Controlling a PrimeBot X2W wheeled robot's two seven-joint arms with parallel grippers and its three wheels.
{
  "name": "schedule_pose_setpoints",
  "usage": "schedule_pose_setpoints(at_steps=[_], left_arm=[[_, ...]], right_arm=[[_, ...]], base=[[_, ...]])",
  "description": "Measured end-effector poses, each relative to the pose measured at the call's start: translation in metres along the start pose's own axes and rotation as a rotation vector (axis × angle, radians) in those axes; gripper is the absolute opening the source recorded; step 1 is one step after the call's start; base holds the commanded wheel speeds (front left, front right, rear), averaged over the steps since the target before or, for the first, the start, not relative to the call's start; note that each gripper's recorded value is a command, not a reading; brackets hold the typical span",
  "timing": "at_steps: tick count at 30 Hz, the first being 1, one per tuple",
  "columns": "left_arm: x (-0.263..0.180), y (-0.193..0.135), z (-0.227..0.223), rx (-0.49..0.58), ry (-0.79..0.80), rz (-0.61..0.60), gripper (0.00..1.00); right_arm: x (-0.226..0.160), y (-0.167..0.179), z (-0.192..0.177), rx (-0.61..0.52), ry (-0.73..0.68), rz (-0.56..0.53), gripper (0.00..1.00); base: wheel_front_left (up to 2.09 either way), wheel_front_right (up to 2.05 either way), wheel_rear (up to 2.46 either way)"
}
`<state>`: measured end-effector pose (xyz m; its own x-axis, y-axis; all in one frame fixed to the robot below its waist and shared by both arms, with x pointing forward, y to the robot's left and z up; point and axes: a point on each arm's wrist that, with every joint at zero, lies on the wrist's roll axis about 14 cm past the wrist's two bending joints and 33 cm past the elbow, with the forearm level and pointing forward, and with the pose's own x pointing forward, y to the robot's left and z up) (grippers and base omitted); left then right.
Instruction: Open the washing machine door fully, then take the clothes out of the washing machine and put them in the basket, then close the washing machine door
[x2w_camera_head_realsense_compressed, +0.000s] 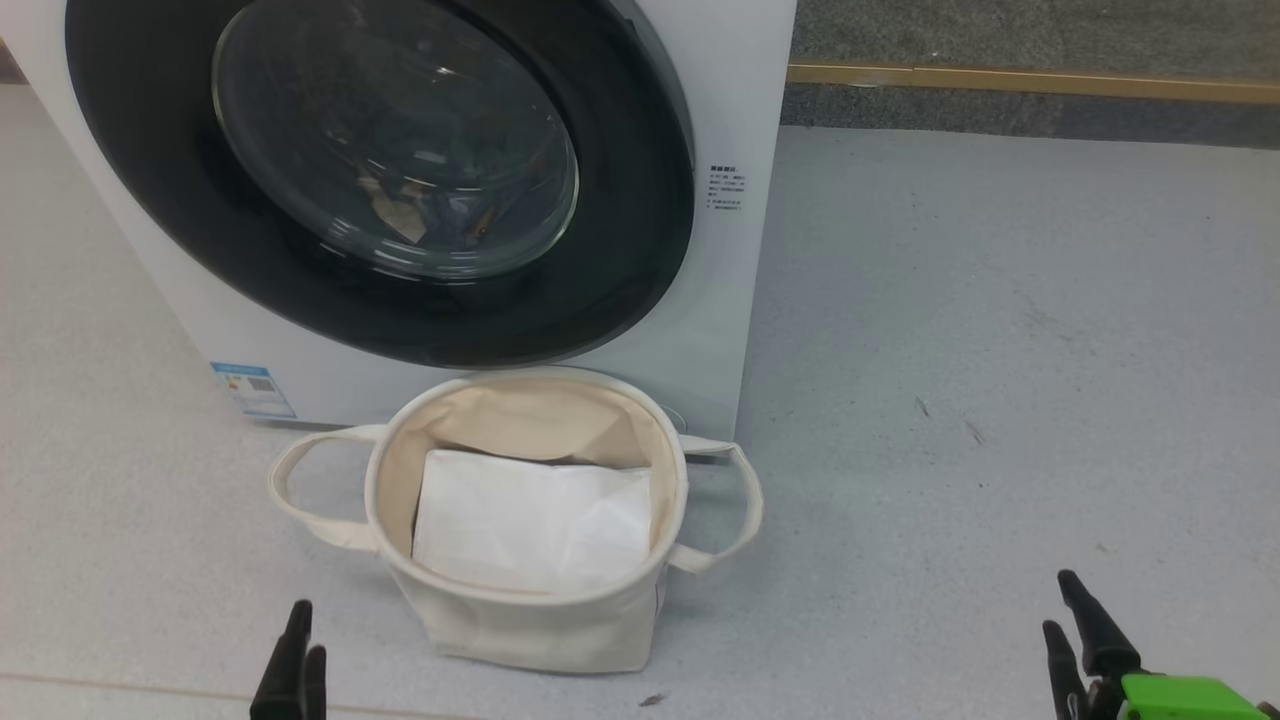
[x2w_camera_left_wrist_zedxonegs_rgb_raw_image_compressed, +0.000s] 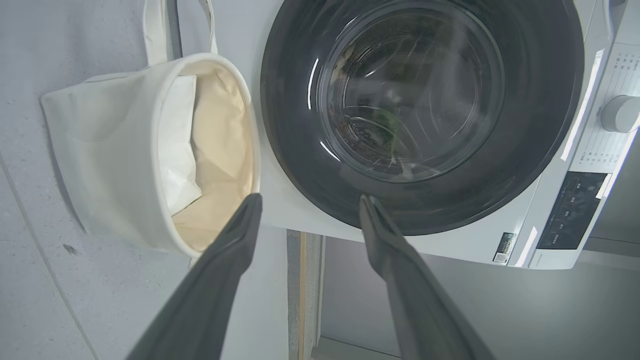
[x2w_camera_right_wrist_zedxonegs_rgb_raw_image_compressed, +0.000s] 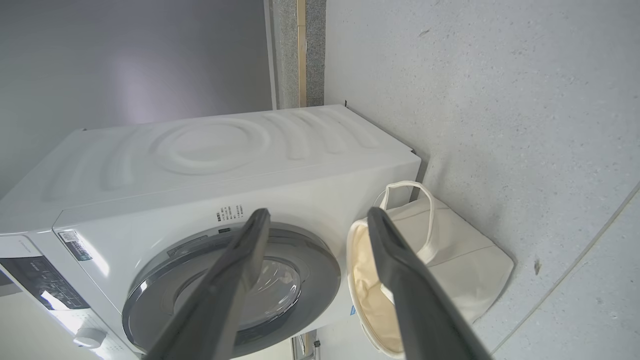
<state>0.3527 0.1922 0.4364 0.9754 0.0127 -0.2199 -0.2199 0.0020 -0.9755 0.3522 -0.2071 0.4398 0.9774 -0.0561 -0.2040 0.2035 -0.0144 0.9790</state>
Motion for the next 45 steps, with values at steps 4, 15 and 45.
schedule_pose_setpoints(at_steps=[4, 15, 45], left_arm=[[0.002, -0.006, 0.002, 0.025, -0.010, -0.011, 1.00], [0.008, -0.034, 0.005, 0.125, -0.037, -0.075, 1.00], [0.010, -0.118, -0.036, 0.753, -0.054, -0.327, 1.00]], right_arm=[[0.002, 0.006, 0.001, -0.019, -0.007, 0.016, 1.00], [0.009, 0.028, 0.004, -0.144, -0.035, 0.074, 1.00], [0.018, 0.110, -0.024, -0.663, -0.002, 0.321, 1.00]], base=[[0.00, 0.00, 0.00], [0.00, 0.00, 0.00], [0.00, 0.00, 0.00]])
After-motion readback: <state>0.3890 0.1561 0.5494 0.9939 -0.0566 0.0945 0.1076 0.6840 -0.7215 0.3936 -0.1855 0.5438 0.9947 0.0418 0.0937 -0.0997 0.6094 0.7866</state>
